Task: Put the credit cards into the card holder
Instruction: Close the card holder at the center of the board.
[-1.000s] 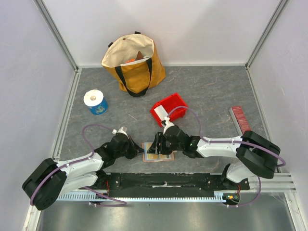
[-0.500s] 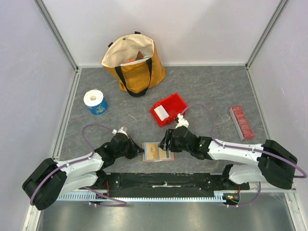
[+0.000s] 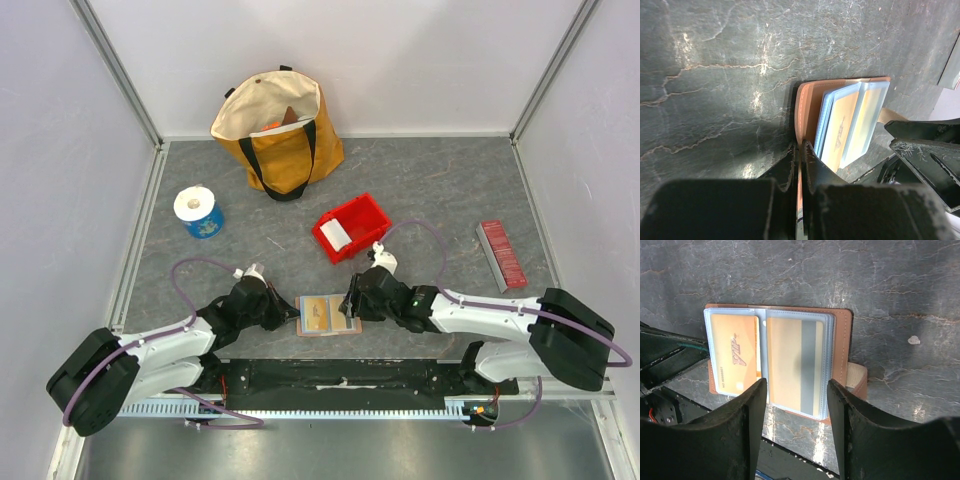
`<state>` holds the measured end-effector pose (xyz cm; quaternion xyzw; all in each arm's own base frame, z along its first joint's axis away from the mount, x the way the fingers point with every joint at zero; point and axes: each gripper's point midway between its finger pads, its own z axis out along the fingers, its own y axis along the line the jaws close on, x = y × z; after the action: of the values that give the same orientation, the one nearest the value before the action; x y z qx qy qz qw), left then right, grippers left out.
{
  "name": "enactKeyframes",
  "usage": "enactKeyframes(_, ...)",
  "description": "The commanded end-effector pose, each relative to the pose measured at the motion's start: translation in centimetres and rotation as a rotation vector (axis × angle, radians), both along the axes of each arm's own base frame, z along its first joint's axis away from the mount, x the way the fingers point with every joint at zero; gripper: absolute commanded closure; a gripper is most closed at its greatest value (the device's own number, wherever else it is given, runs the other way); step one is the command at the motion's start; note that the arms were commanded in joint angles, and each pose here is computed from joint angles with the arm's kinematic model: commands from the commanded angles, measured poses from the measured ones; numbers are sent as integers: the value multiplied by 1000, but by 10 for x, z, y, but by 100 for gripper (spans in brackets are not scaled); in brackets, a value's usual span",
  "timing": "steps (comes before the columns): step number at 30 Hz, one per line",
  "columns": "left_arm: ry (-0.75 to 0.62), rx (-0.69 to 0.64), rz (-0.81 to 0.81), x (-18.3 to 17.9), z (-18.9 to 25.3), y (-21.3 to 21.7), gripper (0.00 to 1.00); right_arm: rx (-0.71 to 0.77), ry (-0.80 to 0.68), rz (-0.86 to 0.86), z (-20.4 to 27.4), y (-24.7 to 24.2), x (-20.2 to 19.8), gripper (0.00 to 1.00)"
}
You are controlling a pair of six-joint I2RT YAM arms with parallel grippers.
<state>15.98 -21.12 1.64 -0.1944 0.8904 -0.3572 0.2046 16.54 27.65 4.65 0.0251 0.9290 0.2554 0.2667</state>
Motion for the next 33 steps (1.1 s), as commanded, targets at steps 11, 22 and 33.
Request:
enactKeyframes(11,-10,13,-13,1,0,-1,98,5,25,3,-13,7,1,43)
enactKeyframes(22,-9,15,-14,1,-1,-1,98,79,1,53,0,21,0,60)
enactKeyframes(33,-6,14,-15,1,-2,-1,98,149,-48,94,29,33,1,59)
